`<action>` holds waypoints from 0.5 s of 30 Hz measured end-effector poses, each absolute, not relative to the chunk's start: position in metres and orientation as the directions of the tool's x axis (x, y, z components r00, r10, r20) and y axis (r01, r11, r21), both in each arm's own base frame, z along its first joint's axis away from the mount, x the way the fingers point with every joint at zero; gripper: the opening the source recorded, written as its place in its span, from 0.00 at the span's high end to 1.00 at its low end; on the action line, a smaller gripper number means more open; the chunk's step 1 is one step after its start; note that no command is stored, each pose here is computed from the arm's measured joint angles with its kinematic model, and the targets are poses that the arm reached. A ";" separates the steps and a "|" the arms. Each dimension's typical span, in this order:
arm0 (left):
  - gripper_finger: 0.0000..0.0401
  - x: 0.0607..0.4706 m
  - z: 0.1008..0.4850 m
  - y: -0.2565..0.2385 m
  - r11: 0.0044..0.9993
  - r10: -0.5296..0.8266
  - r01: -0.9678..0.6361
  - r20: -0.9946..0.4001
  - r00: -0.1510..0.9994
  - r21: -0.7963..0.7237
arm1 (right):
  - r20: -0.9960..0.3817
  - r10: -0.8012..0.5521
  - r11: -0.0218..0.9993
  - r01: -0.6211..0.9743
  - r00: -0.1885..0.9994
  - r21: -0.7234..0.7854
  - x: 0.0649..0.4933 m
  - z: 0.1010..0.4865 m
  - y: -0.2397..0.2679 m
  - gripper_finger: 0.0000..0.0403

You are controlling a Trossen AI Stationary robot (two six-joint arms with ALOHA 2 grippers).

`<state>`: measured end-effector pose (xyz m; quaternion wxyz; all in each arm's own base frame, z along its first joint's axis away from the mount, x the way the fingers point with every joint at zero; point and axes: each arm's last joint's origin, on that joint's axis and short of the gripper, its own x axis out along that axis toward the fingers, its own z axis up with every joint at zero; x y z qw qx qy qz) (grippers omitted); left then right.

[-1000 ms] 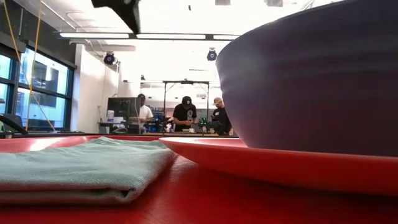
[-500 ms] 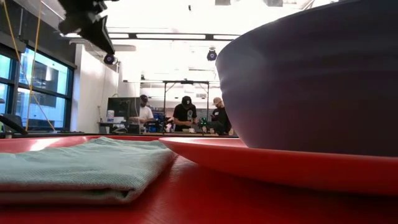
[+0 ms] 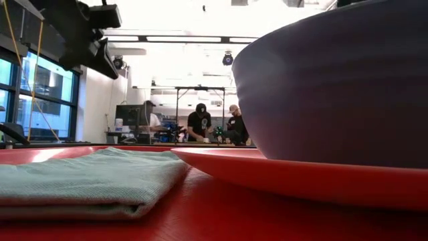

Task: Set up tray
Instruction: Put the blue fork on the blue napkin

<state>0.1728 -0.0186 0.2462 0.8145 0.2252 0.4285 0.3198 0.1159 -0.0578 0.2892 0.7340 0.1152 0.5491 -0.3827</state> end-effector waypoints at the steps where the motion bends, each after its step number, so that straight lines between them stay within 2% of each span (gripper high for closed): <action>1: 0.87 0.173 0.247 -0.020 0.703 0.706 -0.332 -0.556 0.439 0.629 | -0.908 -0.412 0.694 0.672 0.077 -0.259 0.119 0.286 -0.064 0.50; 4: 0.87 0.173 0.246 -0.026 0.721 0.686 -0.335 -0.561 0.462 0.606 | -0.946 -0.325 0.725 0.645 0.014 -0.240 0.123 0.277 -0.082 0.50; 8: 0.87 0.170 0.249 -0.035 0.733 0.673 -0.362 -0.535 0.510 0.576 | -0.959 -0.282 0.745 0.621 -0.036 -0.243 0.121 0.270 -0.099 0.49; 15: 0.87 0.167 0.258 -0.045 0.715 0.678 -0.388 -0.443 0.586 0.581 | -0.972 -0.204 0.726 0.685 0.117 -0.070 0.110 0.271 -0.124 0.49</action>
